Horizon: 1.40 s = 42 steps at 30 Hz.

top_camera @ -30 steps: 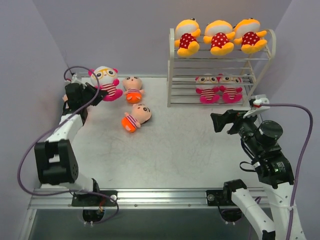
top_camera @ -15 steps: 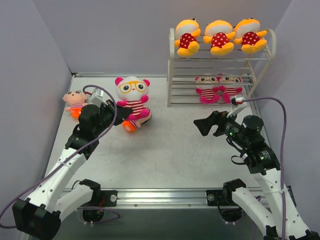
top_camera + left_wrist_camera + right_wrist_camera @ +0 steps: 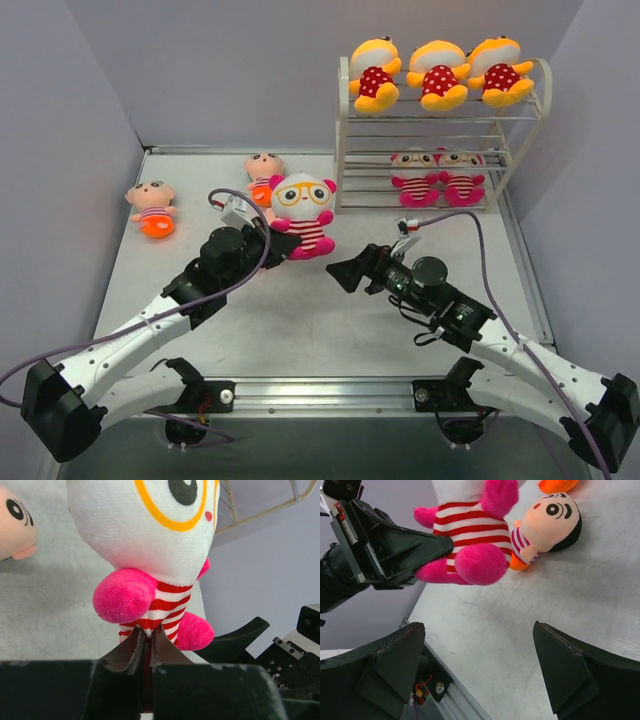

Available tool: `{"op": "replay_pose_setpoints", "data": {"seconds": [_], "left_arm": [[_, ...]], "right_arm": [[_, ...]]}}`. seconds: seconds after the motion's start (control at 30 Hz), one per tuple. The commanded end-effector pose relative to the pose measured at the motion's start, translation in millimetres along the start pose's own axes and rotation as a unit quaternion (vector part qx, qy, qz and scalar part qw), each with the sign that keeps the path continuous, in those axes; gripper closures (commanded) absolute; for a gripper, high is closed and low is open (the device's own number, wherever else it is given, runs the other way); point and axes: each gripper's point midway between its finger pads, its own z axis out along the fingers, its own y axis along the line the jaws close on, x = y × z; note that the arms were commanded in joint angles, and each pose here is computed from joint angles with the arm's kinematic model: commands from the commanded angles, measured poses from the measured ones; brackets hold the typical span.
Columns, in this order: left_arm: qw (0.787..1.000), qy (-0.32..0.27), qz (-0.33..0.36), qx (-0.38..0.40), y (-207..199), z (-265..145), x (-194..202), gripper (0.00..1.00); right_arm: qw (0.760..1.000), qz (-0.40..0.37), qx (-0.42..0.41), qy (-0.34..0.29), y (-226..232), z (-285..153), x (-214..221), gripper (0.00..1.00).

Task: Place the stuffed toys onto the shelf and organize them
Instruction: Pass the stuffed toy from the left arm to the right

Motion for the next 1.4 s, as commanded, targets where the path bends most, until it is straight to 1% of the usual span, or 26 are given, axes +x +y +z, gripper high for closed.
{"op": "replay_pose_setpoints", "data": {"seconds": [0.0, 0.17, 0.33, 0.43, 0.57, 0.7, 0.8, 0.83, 0.9, 1.0, 1.03, 1.1, 1.2, 1.23, 1.3, 1.33, 1.37], "left_arm": [[0.998, -0.036, -0.008, 0.045, -35, 9, -12, 0.97], [0.999, -0.016, 0.004, 0.045, -36, 16, 3, 0.97], [0.998, -0.02, 0.002, 0.057, -43, 15, 9, 0.97], [0.998, -0.026, -0.002, 0.06, -47, 19, 11, 0.97], [0.997, -0.027, -0.003, 0.071, -58, 24, 15, 0.94], [0.997, -0.021, 0.003, 0.078, -67, 28, 21, 0.94], [0.996, -0.018, 0.003, 0.083, -71, 30, 26, 0.94], [0.996, -0.018, 0.002, 0.083, -71, 30, 27, 0.94], [0.996, -0.015, 0.003, 0.088, -75, 30, 32, 0.94], [0.995, -0.013, 0.002, 0.094, -79, 32, 37, 0.94], [0.995, -0.008, 0.002, 0.096, -81, 33, 41, 0.94], [0.995, -0.003, 0.002, 0.104, -86, 33, 45, 0.94], [0.994, 0.007, 0.003, 0.112, -92, 34, 54, 0.94], [0.994, 0.012, 0.004, 0.11, -91, 36, 58, 0.94], [0.994, 0.016, 0.001, 0.112, -92, 36, 61, 0.94], [0.994, 0.018, 0.003, 0.111, -91, 37, 63, 0.94], [0.994, 0.018, 0.002, 0.11, -91, 37, 63, 0.94]], "right_arm": [[0.995, 0.038, -0.025, -0.093, 23, 12, -33, 0.07], [0.995, 0.032, -0.012, -0.091, 21, 21, -26, 0.08], [0.994, 0.048, 0.016, -0.099, 6, 23, -23, 0.12], [0.992, 0.061, 0.022, -0.104, 2, 26, -21, 0.15], [0.992, 0.068, 0.029, -0.101, -1, 31, -17, 0.23], [0.991, 0.075, 0.035, -0.107, -4, 32, -16, 0.3], [0.99, 0.077, 0.039, -0.108, -7, 32, -14, 0.36], [0.99, 0.077, 0.041, -0.11, -7, 32, -14, 0.4], [0.99, 0.079, 0.044, -0.11, -9, 33, -13, 0.43], [0.99, 0.078, 0.047, -0.105, -11, 35, -10, 0.51], [0.99, 0.077, 0.05, -0.106, -12, 35, -10, 0.55], [0.99, 0.077, 0.058, -0.105, -16, 36, -8, 0.58], [0.989, 0.075, 0.065, -0.108, -20, 34, -8, 0.64], [0.989, 0.074, 0.067, -0.108, -21, 34, -7, 0.73], [0.988, 0.07, 0.076, -0.112, -24, 32, -8, 0.82], [0.988, 0.069, 0.078, -0.111, -26, 31, -7, 0.91], [0.988, 0.068, 0.08, -0.112, -27, 30, -8, 0.95]]}}
